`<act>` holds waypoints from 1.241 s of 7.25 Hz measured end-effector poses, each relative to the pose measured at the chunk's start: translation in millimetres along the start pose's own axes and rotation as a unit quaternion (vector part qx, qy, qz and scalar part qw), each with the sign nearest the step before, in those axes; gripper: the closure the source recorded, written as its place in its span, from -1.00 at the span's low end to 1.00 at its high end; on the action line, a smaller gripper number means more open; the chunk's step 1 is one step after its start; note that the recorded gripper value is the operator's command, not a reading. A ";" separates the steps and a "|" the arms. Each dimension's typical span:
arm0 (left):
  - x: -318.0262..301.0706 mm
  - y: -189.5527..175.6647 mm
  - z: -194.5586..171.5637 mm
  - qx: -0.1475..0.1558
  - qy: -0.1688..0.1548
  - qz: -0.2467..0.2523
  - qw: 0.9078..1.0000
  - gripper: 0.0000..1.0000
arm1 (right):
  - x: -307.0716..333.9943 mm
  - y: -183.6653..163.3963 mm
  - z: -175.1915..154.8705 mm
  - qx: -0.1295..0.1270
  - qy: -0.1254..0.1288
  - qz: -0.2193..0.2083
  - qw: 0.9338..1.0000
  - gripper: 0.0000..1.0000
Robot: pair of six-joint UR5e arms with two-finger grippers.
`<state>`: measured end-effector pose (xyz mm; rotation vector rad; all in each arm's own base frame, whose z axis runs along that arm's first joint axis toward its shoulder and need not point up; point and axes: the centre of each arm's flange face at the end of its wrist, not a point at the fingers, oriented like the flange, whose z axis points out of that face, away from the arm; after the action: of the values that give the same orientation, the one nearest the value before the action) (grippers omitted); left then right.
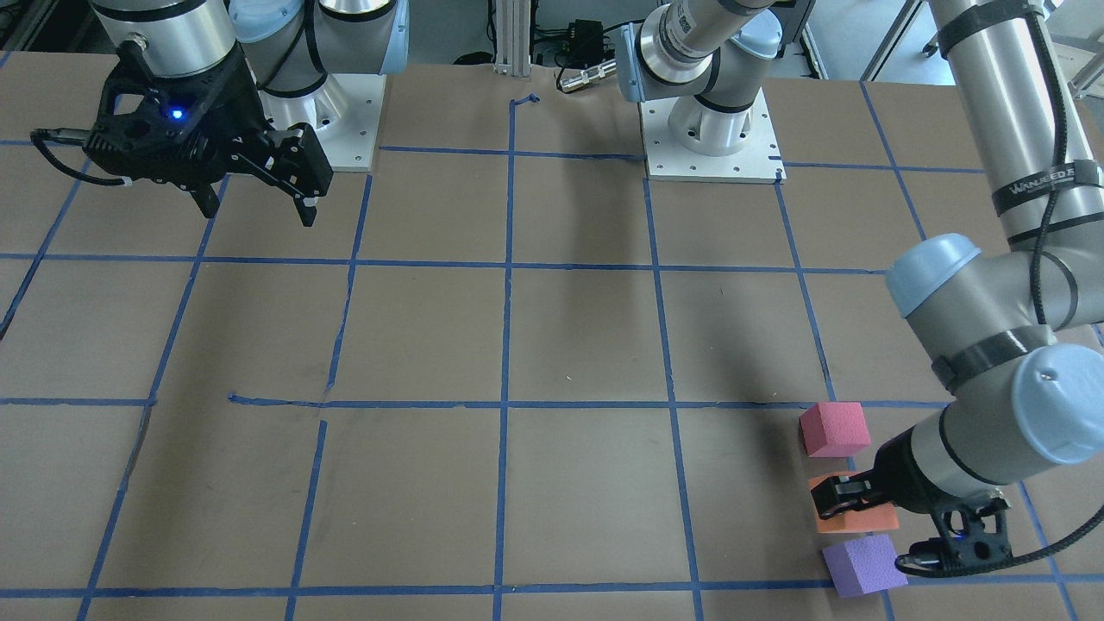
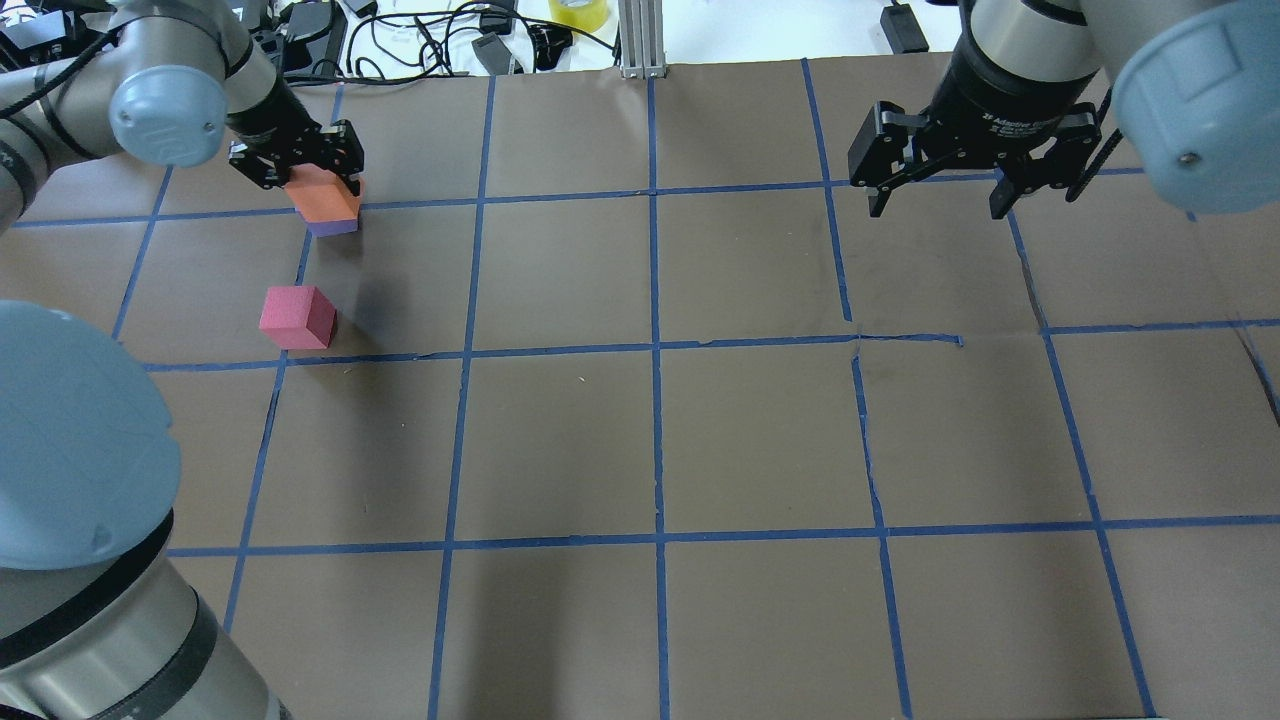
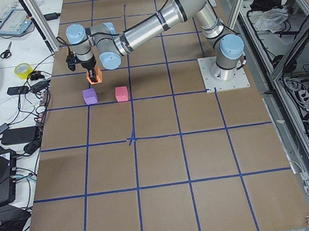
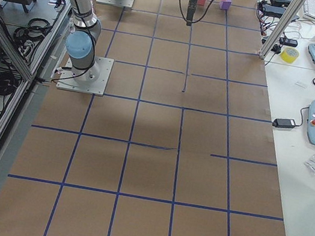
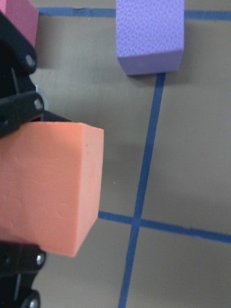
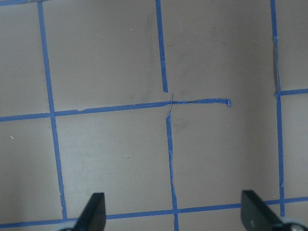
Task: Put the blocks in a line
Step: 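Carry the orange cube with the left gripper between the purple and pink cubes, then lower the orange cube into the gap and open the left gripper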
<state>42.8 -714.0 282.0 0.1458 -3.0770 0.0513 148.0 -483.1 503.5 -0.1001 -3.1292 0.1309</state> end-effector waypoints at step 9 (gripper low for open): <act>-42.2 17.1 57.7 0.017 -0.017 0.011 1.000 1.00 | -8.9 -0.5 -5.6 0.017 -0.028 -0.069 0.997 -1.00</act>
<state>79.7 -695.1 221.4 0.1168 -3.1128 0.1044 156.9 -483.7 509.1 0.1204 -3.1745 0.1896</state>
